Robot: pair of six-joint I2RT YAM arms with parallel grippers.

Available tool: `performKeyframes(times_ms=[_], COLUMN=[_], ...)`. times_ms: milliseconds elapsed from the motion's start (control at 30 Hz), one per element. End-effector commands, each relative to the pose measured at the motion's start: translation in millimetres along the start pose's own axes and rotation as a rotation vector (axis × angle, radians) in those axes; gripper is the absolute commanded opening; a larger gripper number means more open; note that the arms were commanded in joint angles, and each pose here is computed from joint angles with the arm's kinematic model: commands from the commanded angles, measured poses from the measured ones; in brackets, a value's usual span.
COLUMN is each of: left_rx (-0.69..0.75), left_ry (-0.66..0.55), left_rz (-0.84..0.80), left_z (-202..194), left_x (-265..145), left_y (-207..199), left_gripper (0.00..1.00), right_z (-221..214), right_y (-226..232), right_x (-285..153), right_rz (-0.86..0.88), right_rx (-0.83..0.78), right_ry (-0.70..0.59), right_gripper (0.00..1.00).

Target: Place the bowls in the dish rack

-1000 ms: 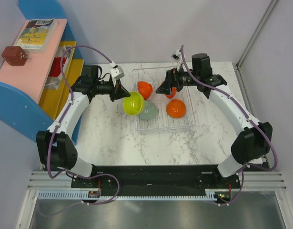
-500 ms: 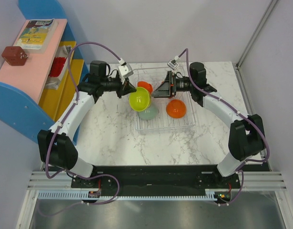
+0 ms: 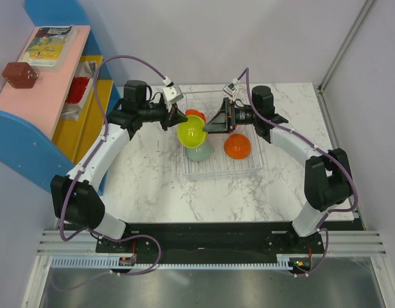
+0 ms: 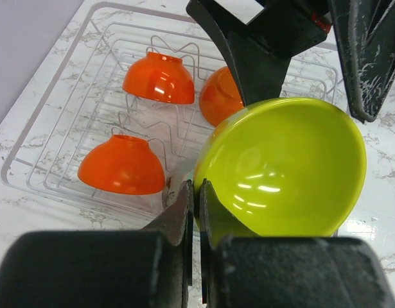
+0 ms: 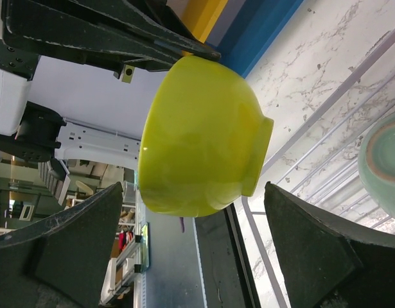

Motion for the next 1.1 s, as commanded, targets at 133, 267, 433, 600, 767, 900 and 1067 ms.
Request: performKeyframes(times_ms=[133,267,433,600,767,900,1067], left_rx=[0.081,0.079,0.079,0.079,0.078,0.076,0.068], left_ry=[-0.11,-0.109,-0.109,-0.108,-0.106,-0.107,-0.101], left_rz=[-0.001,-0.005,-0.009,-0.01,-0.006,-0.014,-0.008], left_z=[43.3,42.7,42.7,43.0,41.9,42.1,39.8], left_x=[-13.0,-11.1,-9.0,-8.1,-7.9,-7.5,-6.4], left_y=[-16.4,-16.4,-16.8,-17.3,-16.1,-17.4,-16.6], left_gripper=[0.02,0.02,0.02,0.02,0.02,0.02,0.24], right_z=[-0.1,-1.5,0.9,-2.3,-2.3,-0.7,-1.7], right_y=[2.1,2.6,7.9,6.4,9.9,12.7,9.1], right_x=[5.0,7.2,9.3,10.0,9.0,8.7,9.5], right_rz=[0.033,0.041,0.081,0.088,0.102,0.112,0.097], right_rx=[-0.054,-0.054,-0.042,-0.028,-0.031,-0.033,-0.034], right_ry=[0.009,0.013,0.001,0.004,-0.002,-0.015,-0.025], right_gripper=[0.98,0.96,0.89,0.77,0.62,0.42,0.0])
Point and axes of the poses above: each gripper's point midway between its finger pads, its own x axis out along the fingers, its own y axis along the line the jaws close on, z = x × y, the point moved 6 cm from there along -x, back along the fingers, and after that the axes turned 11 degrees about -x, right-handed, at the moved point
